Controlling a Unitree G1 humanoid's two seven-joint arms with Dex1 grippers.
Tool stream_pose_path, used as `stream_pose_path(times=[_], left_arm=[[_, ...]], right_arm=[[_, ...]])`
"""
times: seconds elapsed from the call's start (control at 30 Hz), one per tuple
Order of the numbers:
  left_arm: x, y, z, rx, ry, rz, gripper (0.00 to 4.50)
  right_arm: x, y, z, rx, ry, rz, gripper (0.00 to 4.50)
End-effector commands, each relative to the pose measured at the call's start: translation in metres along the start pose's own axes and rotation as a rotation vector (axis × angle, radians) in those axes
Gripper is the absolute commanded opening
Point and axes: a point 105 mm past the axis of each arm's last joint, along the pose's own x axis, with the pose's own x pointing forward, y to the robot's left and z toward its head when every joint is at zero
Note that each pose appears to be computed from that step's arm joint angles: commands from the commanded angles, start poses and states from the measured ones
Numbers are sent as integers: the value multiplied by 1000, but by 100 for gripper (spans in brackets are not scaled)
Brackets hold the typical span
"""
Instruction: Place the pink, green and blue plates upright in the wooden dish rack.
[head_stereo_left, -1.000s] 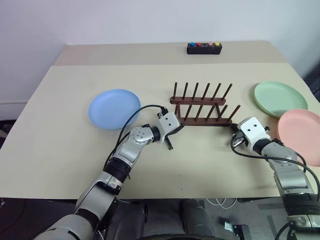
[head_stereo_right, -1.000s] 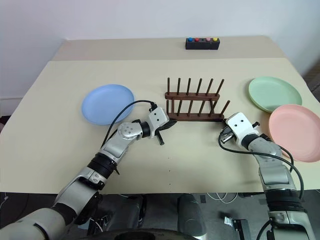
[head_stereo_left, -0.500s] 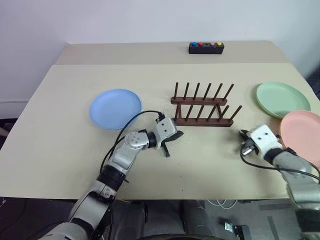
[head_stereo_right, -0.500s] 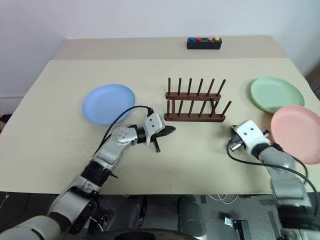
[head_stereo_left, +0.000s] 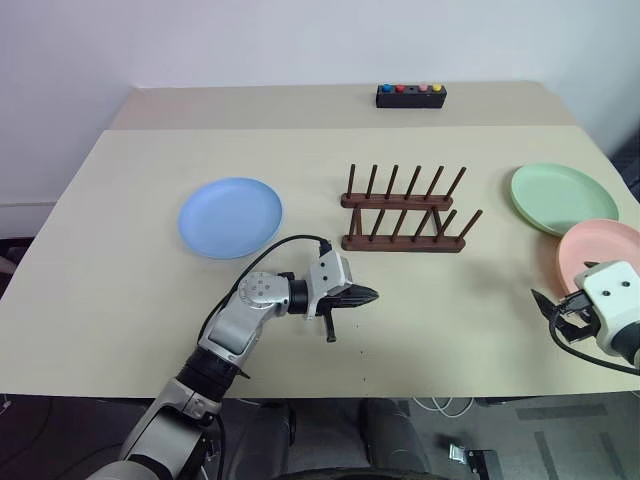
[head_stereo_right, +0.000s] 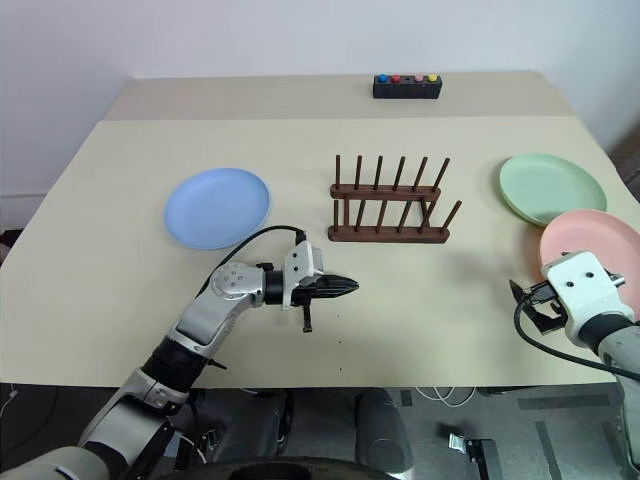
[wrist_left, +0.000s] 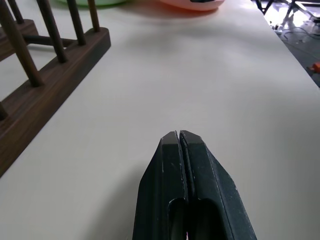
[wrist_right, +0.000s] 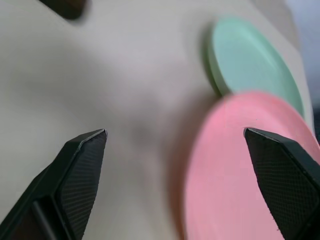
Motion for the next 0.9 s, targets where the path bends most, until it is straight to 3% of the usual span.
stream_pose_path(times=[0.03, 0.17, 0.23, 0.27, 0.5, 0.77, 0.9], left_arm=[[6, -4, 13, 25, -41, -42, 0], [3, -8, 22, 39, -78, -76, 0], [0, -10, 26, 35, -94, -87, 0], [-1, -11, 27, 34, -100, -92, 0], [-4, -11, 26, 42, -90, -77, 0], [-4, -11, 23, 39, -84, -75, 0], [-3, -11, 22, 43, -84, -80, 0]], right_arm=[[2, -8, -10, 6, 46, -71, 446], [9, -7, -18, 18, 71, -91, 446], [12, -5, -22, 0, 89, -91, 394], [13, -4, -23, -5, 92, -90, 362], [15, -3, -20, -12, 84, -107, 9], [5, -4, -12, -66, 76, -154, 3], [-2, -7, 6, -179, 11, -200, 3]])
